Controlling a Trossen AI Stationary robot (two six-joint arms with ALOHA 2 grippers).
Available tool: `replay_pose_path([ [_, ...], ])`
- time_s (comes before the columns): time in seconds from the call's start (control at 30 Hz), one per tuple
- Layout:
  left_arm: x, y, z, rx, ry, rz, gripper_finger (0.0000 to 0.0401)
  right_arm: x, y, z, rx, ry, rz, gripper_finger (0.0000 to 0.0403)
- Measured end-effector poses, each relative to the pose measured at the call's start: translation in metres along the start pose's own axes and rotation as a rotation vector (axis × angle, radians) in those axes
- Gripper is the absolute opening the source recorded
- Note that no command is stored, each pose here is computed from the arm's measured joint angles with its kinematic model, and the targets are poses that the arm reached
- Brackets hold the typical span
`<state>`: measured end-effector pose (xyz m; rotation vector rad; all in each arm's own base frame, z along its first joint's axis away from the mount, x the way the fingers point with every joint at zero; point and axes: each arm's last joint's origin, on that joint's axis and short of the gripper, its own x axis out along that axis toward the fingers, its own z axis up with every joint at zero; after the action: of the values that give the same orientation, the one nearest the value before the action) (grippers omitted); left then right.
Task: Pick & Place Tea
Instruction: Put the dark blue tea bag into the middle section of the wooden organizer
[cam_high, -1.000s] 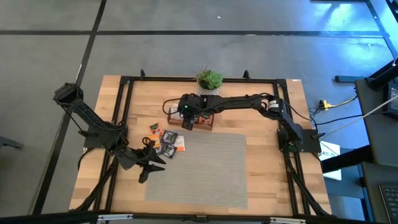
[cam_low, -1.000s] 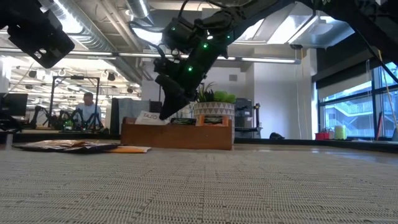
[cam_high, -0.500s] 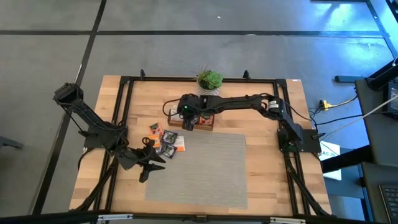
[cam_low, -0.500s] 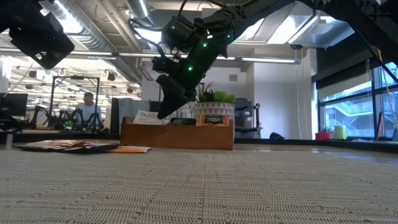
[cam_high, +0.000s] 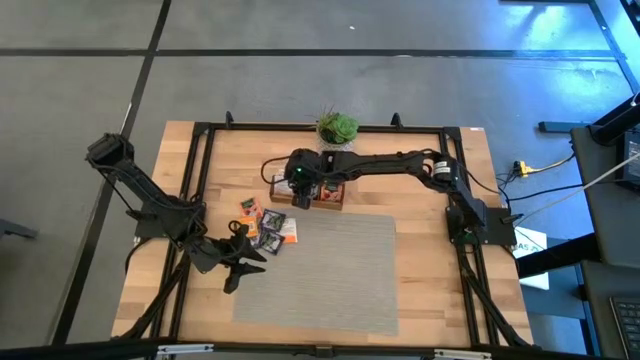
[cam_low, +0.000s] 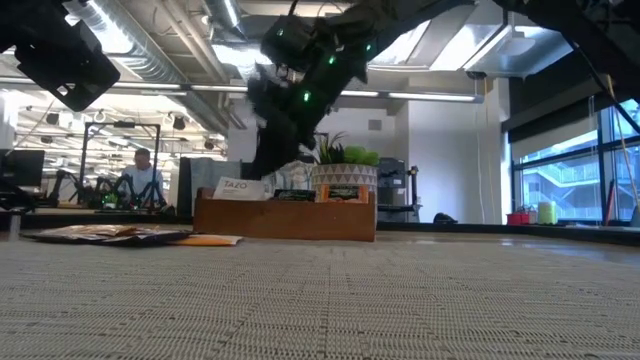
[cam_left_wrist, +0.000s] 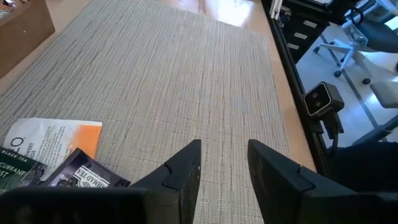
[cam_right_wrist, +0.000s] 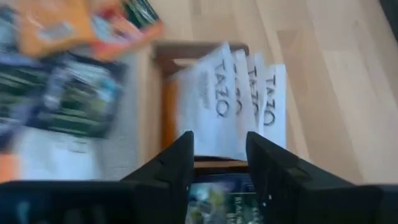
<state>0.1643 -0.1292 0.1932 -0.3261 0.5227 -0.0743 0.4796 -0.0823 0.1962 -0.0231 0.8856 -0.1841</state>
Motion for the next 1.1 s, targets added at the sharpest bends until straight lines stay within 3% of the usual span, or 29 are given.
replay_pose_path([
  [0.23, 0.012, 0.013, -0.003, 0.058, 0.046, 0.104, 0.0127, -0.033, 0.045, 0.011, -0.063, -0.041, 0.277, 0.0154],
  [0.43, 0.025, 0.034, -0.010, 0.024, 0.169, 0.229, 0.0127, -0.017, 0.089, -0.013, -0.123, -0.033, 0.326, 0.0154],
  [0.57, 0.029, 0.045, -0.018, -0.008, 0.273, 0.292, 0.0127, -0.006, 0.110, -0.027, -0.166, -0.149, 0.354, 0.0154],
  [0.7, 0.036, 0.051, -0.025, -0.004, 0.341, 0.318, 0.0127, -0.002, 0.117, -0.031, -0.003, -0.212, 0.394, 0.0154],
  [0.77, 0.039, 0.053, -0.028, 0.007, 0.365, 0.334, 0.0127, 0.000, 0.116, -0.033, 0.015, -0.210, 0.413, 0.0154],
  [1.0, 0.050, 0.060, -0.038, 0.022, 0.425, 0.389, 0.0127, -0.003, 0.129, -0.035, -0.216, -0.257, 0.403, 0.0154],
  [1.1, 0.053, 0.061, -0.040, 0.027, 0.432, 0.404, 0.0127, -0.003, 0.130, -0.035, -0.179, -0.251, 0.365, 0.0154],
])
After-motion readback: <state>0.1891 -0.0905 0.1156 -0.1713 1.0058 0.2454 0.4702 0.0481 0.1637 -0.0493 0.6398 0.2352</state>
